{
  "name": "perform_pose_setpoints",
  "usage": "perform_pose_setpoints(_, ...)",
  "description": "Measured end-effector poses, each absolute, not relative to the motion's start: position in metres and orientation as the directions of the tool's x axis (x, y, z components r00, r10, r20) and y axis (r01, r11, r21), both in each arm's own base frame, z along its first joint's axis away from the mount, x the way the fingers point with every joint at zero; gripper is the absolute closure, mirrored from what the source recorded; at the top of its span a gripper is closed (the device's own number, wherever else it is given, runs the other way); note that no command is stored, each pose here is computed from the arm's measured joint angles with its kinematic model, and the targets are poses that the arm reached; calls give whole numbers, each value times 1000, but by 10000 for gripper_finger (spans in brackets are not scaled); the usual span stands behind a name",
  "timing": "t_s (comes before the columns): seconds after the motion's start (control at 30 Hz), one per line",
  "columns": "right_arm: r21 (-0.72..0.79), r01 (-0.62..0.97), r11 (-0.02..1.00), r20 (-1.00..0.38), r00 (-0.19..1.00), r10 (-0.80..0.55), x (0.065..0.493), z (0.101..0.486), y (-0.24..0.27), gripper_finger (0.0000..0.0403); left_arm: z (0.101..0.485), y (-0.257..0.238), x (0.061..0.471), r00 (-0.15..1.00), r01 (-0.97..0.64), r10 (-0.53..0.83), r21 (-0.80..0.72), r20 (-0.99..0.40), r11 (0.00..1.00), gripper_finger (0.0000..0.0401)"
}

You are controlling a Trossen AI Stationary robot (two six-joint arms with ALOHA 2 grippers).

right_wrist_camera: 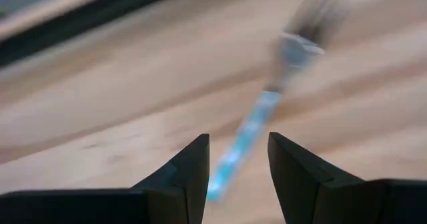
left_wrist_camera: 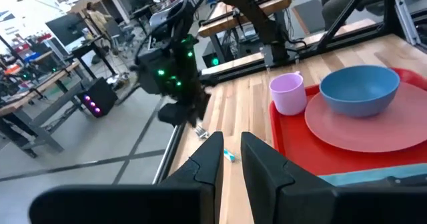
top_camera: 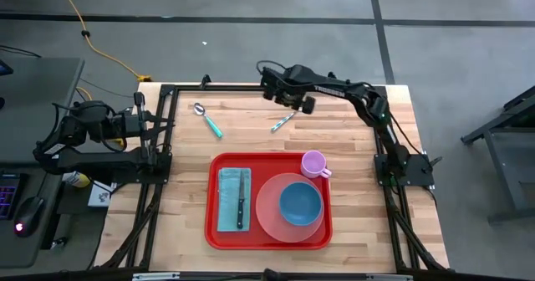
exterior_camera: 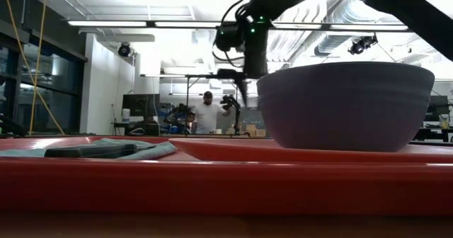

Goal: Set up tray
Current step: Put the blue fork on the blue napkin to the left of the black knife

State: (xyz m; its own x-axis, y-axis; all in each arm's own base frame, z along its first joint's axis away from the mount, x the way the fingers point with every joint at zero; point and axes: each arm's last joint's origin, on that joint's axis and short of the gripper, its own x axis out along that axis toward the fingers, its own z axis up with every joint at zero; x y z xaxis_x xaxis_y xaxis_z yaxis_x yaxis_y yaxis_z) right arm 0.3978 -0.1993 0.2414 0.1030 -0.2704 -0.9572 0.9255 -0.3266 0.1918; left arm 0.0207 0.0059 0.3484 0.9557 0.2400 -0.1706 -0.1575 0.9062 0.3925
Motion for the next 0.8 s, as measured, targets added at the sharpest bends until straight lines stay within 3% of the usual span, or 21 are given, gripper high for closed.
perform_pose_setpoints(0.17, 87, 907, -411, -974, -9, -226, 392, 237, -185, 273, 348, 6, 21, 956, -158, 240, 387, -172, 908, 316)
perform_pose_setpoints(0.43, 264, 860, -436, -941, 131, -312, 408, 236, -189, 273, 348, 6, 21, 955, -153, 241, 410, -172, 899, 316)
perform_pose_setpoints(0.6, 229, 832, -506, -966, 129, -224, 407, 212, -183, 273, 348, 6, 21, 957, -147, 234, 407, -172, 902, 316)
perform_pose_setpoints(0.8, 200, 851, -486, -972, 111, -207, 407, 190, -169, 272, 348, 6, 21, 957, -148, 233, 400, -172, 904, 316)
